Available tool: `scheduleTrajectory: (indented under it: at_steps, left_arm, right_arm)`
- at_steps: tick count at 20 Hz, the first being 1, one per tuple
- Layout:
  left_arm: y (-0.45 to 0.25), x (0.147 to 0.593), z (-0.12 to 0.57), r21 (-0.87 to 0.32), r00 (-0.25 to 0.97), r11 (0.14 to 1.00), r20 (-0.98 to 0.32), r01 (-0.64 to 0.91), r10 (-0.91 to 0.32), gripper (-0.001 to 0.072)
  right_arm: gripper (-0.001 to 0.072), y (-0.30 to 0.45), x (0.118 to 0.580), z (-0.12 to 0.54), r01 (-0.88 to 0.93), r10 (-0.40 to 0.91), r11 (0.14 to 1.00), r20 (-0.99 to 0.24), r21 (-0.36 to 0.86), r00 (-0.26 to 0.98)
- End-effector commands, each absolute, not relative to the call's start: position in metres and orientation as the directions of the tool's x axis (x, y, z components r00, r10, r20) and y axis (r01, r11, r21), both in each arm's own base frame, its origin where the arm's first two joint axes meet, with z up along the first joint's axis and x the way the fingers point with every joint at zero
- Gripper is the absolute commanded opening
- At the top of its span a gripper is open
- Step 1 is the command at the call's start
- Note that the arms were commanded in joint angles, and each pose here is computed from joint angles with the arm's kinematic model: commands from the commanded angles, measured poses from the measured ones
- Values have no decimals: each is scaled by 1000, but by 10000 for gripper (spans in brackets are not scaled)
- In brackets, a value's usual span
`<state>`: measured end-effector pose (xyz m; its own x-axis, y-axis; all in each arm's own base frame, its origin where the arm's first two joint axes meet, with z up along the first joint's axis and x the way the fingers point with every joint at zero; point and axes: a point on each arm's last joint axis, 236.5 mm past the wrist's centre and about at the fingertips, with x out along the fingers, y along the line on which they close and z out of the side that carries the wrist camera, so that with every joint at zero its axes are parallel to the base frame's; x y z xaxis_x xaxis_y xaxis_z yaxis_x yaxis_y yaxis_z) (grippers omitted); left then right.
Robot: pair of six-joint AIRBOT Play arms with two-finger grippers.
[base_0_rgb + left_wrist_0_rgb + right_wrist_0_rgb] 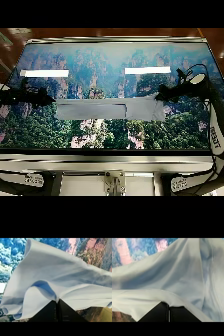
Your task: Fold the shirts.
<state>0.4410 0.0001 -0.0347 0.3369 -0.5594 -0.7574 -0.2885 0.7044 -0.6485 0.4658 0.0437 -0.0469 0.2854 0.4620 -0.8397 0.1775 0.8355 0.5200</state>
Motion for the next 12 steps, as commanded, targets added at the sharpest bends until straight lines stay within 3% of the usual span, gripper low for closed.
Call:
scheduleTrajectory:
  at_steps: [1, 2, 3, 4, 6, 9, 10, 12]
  left_arm:
    - [-15, 450, -66, -646, 267, 686, -763, -336, -588, 126]
    - [-19, 446, -73, -645, 242, 682, -763, -344, -599, 350]
    - [-21, 443, -77, -645, 222, 679, -762, -350, -609, 565]
    - [-17, 440, -77, -643, 216, 679, -763, -355, -609, 596]
    - [-4, 437, -67, -650, 223, 668, -756, -362, -615, 594]
    - [10, 428, -39, -670, 215, 656, -738, -347, -640, 592]
    - [9, 425, -30, -675, 212, 659, -734, -332, -645, 593]
    - [3, 421, -14, -680, 208, 674, -732, -290, -649, 592]
  right_arm:
    - [102, 50, 484, -80, 223, 481, 813, -836, 538, 265]
    - [296, 50, 484, -84, 216, 482, 816, -837, 537, 259]
    - [537, 49, 484, -83, 171, 481, 830, -836, 532, 263]
    - [625, 44, 485, -75, 108, 479, 847, -835, 521, 271]
    - [624, 17, 481, -54, 0, 420, 899, -863, 438, 282]
    - [626, -51, 452, -47, 87, 218, 966, -949, 243, 227]
    - [696, -53, 442, -54, 129, 246, 954, -951, 272, 186]
    - [697, -25, 430, -74, 149, 406, 896, -907, 419, 112]
